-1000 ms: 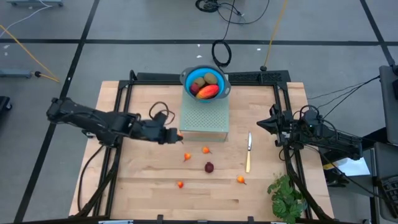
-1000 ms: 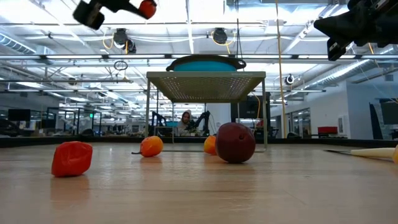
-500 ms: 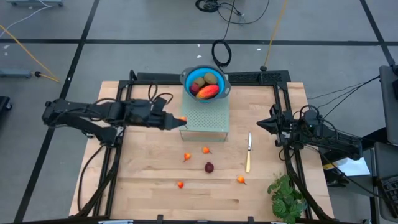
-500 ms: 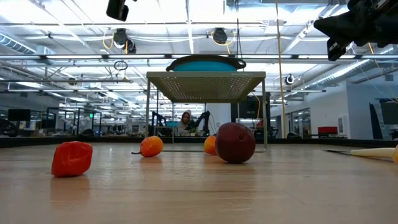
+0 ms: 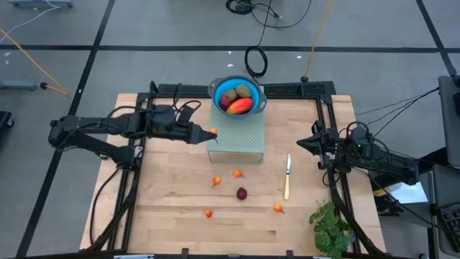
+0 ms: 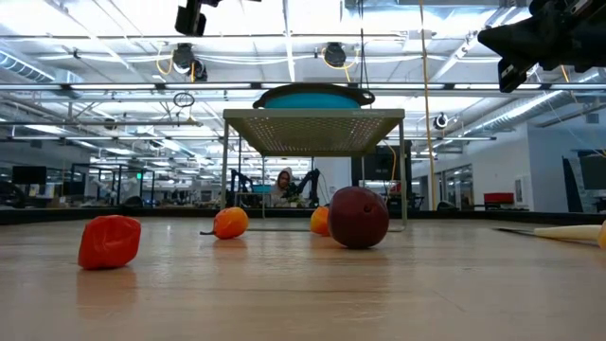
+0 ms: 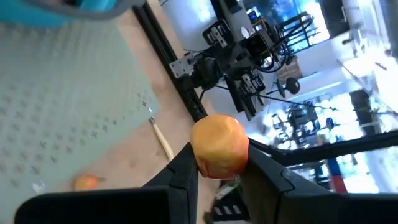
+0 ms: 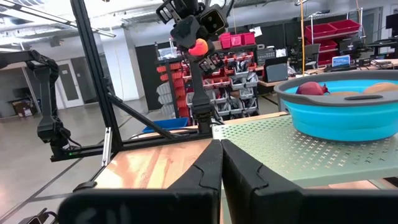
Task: Pick & Place Fruit
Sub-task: Put the peach into the blue strainer bowl on the shelf
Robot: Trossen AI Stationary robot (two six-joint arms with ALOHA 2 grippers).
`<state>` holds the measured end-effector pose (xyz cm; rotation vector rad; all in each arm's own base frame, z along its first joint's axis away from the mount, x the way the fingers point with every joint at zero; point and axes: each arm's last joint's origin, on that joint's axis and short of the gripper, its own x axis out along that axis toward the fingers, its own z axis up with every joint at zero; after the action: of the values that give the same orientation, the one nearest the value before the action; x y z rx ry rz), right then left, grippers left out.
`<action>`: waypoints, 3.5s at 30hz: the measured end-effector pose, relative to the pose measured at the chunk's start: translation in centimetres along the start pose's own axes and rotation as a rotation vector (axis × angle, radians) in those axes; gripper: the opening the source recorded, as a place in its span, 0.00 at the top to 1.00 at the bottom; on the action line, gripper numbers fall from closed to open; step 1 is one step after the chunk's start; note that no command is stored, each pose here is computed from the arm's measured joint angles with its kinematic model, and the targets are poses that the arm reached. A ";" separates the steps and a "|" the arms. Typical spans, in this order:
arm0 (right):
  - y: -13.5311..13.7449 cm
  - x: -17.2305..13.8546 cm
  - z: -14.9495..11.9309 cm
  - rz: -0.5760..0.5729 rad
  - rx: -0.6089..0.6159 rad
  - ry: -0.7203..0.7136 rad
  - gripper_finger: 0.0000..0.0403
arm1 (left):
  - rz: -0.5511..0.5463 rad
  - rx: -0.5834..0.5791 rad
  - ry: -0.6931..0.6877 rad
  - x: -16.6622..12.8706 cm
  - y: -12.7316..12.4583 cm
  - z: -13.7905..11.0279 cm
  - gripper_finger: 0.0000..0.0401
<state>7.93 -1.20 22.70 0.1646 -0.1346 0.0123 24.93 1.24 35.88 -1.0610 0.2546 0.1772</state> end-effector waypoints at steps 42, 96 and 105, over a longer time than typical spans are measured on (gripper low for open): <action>0.0 0.0 0.0 0.000 0.000 0.000 1.00 | 0.397 1.732 -0.337 -0.6 -0.6 3.6 0.78; 0.0 0.0 0.0 -0.001 -0.003 -0.001 1.00 | 0.291 0.797 -0.379 -0.1 6.8 11.4 0.78; -0.3 0.0 0.1 -0.093 -0.008 -0.019 1.00 | 0.300 0.807 -0.348 0.7 7.3 12.9 0.78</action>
<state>7.91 -1.48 22.71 0.1631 -0.1458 -0.0828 25.19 16.07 35.54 -0.1772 0.1434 0.4775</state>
